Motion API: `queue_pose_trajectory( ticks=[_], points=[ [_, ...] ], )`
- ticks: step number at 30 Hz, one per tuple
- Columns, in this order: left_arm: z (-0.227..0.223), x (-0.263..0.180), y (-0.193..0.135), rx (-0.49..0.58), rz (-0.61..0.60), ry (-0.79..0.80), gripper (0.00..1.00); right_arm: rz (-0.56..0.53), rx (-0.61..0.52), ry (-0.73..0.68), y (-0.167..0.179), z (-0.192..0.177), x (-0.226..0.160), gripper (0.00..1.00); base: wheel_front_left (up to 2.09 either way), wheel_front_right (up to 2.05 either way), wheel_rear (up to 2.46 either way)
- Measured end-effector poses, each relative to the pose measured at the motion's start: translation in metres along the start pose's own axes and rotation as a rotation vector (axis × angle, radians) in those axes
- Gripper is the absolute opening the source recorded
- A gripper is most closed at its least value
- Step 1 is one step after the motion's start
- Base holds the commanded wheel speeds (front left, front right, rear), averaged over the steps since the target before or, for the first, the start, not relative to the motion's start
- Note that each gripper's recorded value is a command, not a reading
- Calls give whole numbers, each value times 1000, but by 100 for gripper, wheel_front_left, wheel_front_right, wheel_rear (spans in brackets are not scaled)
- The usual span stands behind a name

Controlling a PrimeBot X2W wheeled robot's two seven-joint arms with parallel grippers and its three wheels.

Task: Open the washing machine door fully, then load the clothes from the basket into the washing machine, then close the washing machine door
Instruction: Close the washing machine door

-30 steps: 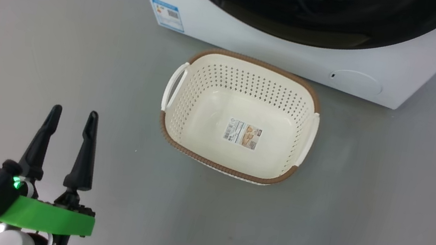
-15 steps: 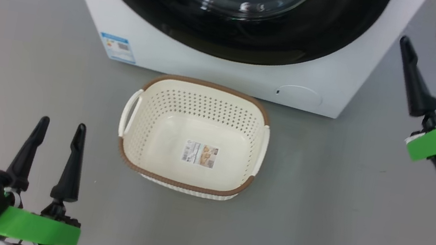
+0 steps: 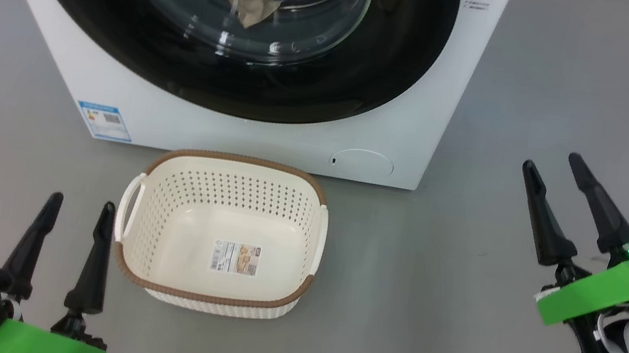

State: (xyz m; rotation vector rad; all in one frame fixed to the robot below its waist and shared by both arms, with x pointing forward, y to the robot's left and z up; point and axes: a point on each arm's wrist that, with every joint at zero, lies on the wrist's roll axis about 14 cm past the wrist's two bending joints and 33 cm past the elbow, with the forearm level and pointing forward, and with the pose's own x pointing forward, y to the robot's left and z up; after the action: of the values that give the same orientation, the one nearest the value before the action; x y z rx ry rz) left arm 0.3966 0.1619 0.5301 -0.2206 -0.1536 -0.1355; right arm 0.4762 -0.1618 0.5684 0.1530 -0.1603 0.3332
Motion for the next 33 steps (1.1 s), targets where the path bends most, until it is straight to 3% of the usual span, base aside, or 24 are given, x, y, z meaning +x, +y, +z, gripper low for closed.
queue_pose_trajectory(
  ticks=[19,33],
  points=[
    [6,-13,-22,-35,-53,-12,100,-229,61,-1,-34,-6,-98,100,0,0,0],
    [-1,-9,-20,-51,-48,8,100,-252,63,-21,-38,-2,-104,100,0,0,0]
  ],
)
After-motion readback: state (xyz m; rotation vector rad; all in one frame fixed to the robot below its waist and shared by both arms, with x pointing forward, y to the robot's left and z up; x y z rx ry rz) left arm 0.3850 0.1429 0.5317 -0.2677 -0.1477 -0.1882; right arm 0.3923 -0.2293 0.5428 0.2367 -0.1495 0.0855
